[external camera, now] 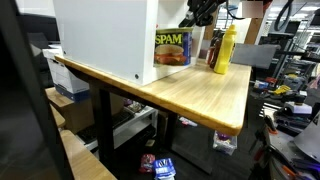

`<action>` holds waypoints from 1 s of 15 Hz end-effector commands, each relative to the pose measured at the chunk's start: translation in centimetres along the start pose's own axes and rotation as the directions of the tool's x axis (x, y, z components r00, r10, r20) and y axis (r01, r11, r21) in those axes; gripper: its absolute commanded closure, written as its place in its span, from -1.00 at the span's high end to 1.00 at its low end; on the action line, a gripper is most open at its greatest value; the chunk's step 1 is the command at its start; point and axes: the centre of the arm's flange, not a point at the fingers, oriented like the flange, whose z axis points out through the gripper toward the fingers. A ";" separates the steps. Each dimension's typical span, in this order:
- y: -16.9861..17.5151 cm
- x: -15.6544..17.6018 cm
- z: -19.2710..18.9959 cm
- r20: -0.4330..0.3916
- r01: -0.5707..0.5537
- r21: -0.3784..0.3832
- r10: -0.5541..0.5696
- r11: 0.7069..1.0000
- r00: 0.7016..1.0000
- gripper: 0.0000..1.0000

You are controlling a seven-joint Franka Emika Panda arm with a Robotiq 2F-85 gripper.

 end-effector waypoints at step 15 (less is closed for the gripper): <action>8.0 -0.3 -5.6 0.013 -0.144 -0.062 0.145 0.988 0.989 -0.99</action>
